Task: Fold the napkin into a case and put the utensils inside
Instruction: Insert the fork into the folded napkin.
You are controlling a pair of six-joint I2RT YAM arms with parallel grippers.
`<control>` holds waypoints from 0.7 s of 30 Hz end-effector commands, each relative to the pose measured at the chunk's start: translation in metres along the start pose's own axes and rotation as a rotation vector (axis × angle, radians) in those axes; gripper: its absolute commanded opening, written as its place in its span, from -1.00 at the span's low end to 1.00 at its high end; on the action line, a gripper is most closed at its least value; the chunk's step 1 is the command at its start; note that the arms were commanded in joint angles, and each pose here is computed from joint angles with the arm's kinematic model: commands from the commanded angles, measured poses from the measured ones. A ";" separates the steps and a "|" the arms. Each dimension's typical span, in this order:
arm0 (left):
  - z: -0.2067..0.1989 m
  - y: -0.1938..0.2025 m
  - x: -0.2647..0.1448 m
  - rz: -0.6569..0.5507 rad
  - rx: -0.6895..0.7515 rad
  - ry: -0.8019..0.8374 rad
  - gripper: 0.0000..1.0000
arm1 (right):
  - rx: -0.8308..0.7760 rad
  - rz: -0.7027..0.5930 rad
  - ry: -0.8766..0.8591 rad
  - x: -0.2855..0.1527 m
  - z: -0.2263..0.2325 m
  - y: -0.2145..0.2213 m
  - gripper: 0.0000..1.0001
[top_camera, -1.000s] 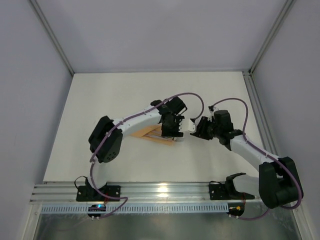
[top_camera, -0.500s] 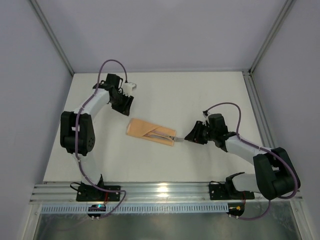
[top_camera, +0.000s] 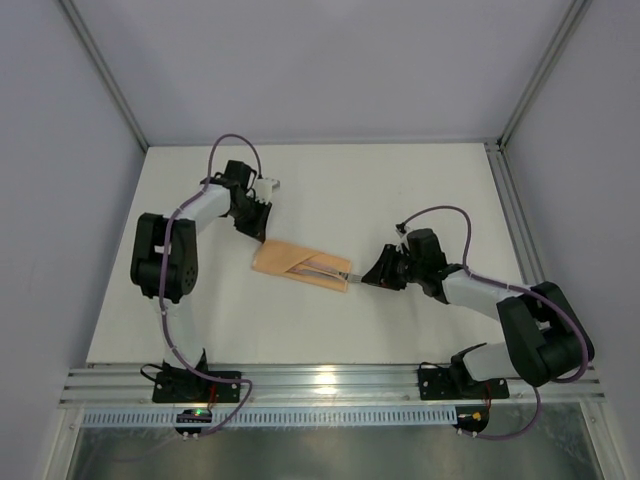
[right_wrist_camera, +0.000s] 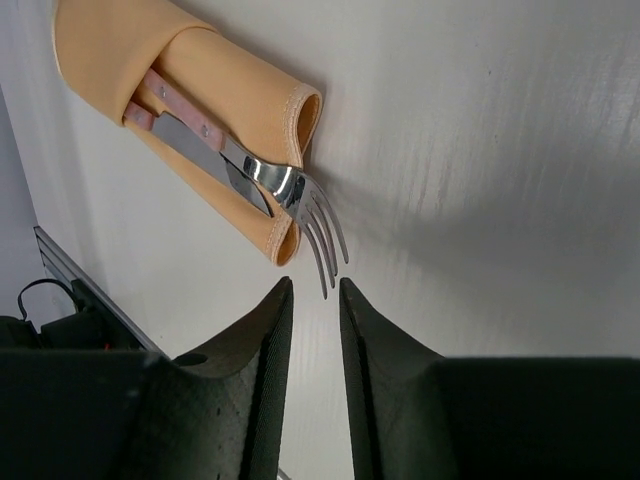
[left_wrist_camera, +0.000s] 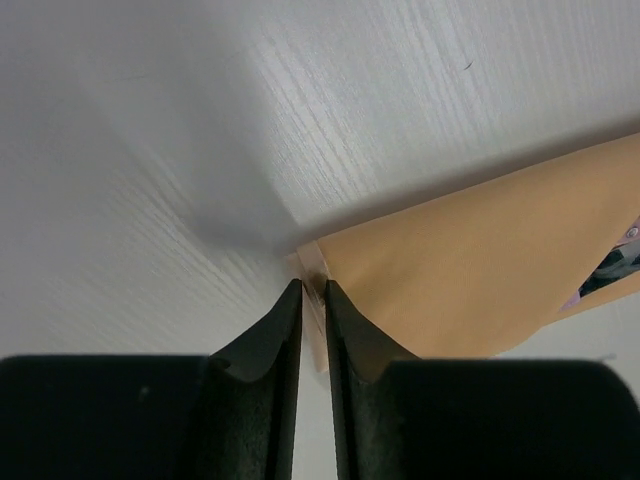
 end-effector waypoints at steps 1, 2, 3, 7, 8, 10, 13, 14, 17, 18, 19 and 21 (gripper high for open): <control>0.004 0.002 0.004 -0.010 -0.013 -0.013 -0.70 | -0.004 -0.029 -0.023 0.005 0.004 -0.004 -0.46; 0.003 0.003 0.006 -0.013 -0.012 -0.006 -0.72 | -0.002 -0.026 -0.018 0.007 0.002 -0.004 -0.50; 0.003 0.003 0.006 -0.016 -0.010 0.000 -0.73 | -0.002 -0.030 -0.015 0.008 0.002 -0.005 -0.55; 0.004 0.004 0.006 -0.017 -0.003 -0.015 -0.80 | -0.001 -0.041 -0.005 0.011 0.002 -0.009 -0.63; 0.004 0.004 0.007 -0.017 0.000 -0.016 -0.81 | -0.003 -0.041 -0.008 0.011 0.003 -0.009 -0.65; 0.004 0.004 0.006 -0.018 0.003 -0.018 -0.82 | -0.002 -0.042 -0.009 0.013 0.003 -0.010 -0.72; 0.003 0.006 0.006 -0.030 0.010 -0.018 -0.86 | -0.004 -0.051 -0.015 0.015 0.005 -0.013 -0.80; 0.004 0.006 0.006 -0.036 0.015 -0.018 -0.87 | -0.007 -0.052 -0.015 0.016 0.006 -0.013 -0.84; 0.002 0.005 0.003 -0.060 0.026 -0.011 -0.91 | -0.016 -0.048 -0.018 0.020 0.009 -0.017 -0.88; 0.001 0.004 0.002 -0.067 0.029 -0.005 -0.92 | -0.025 -0.050 -0.023 0.021 0.012 -0.020 -0.89; 0.000 0.003 0.001 -0.074 0.034 -0.003 -0.92 | -0.030 -0.045 -0.023 0.022 0.013 -0.021 -0.89; 0.000 0.003 0.000 -0.083 0.038 -0.002 -0.93 | -0.035 -0.038 -0.022 0.026 0.015 -0.023 -0.91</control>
Point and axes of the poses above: each gripper's point midway between its finger pads, its own x axis out along the fingers, its own z axis along the line the jaws close on, y = z × x, the point moved 9 cm from there along -x, back along the fingers, and after that the axes turned 4 degrees about x, right-handed, at the moved point
